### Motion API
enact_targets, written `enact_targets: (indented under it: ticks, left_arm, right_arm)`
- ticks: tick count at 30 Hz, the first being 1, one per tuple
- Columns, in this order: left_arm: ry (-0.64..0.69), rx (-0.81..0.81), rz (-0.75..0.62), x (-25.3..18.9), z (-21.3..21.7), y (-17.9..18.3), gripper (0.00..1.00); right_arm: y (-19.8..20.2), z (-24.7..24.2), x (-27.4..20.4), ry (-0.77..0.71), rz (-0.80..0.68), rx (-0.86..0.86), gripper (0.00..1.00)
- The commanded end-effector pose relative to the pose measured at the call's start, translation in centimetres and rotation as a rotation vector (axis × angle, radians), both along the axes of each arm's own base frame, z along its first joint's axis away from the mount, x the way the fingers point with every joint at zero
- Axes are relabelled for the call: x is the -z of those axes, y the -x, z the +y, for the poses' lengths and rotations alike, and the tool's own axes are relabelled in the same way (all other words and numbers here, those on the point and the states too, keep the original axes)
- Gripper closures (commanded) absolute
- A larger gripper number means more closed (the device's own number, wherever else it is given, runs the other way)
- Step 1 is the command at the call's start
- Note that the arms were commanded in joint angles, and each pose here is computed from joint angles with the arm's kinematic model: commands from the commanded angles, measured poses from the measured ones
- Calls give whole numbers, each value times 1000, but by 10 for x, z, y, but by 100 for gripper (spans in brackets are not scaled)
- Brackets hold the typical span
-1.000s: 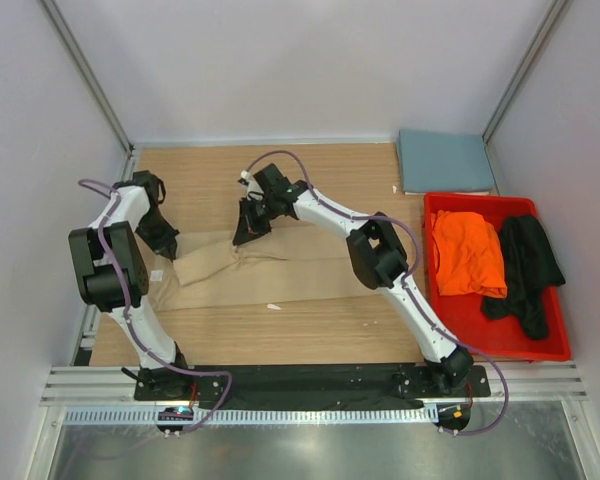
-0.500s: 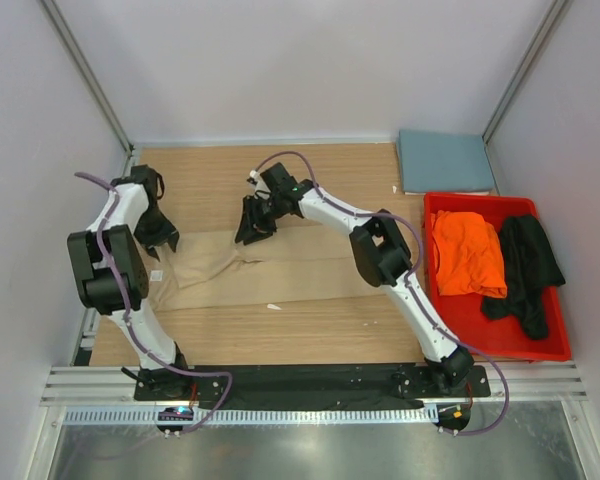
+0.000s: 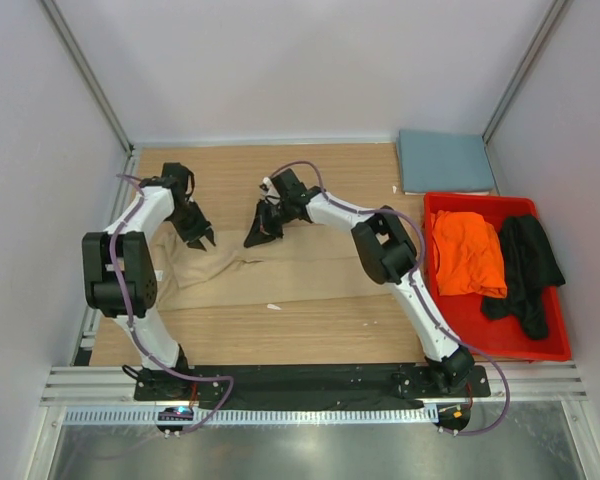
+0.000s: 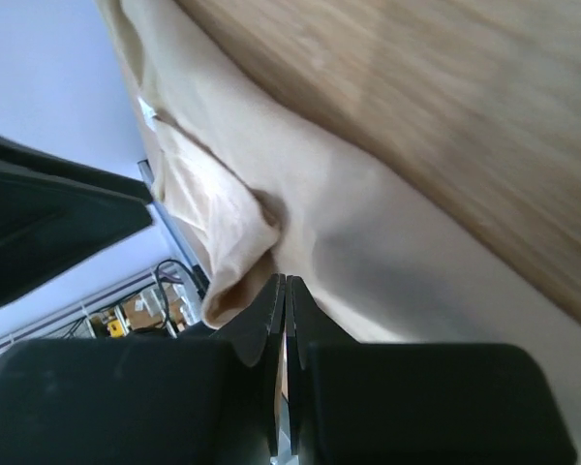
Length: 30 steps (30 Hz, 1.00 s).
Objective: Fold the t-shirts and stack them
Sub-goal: Fold the tshirt
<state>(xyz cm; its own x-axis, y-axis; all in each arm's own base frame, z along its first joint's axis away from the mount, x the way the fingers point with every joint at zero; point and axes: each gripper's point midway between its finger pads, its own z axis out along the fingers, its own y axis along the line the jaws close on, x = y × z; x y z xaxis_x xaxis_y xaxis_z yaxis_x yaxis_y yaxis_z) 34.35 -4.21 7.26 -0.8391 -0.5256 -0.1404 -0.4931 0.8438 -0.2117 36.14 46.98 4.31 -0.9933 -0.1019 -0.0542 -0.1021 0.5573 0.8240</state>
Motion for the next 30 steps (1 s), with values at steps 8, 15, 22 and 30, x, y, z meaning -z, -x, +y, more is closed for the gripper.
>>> enact_targets:
  ticks: [8,15,22,30]
  left_arm:
    - [147,84,-55,-4,-49,-19,70]
    - [168,117,-31,1,-59,-4,71]
    - [189,137,20,17,-70,15,72]
    - [202,150,10,15,-79,9,73]
  right_arm:
    - [29,32,-37,-152,26,-62,94]
    - [44,26,-44,-167,38,-63,95]
    - [49,19,-36,-148,45,-62,95]
    - [4,-7,-52,-80,-49,-13,92]
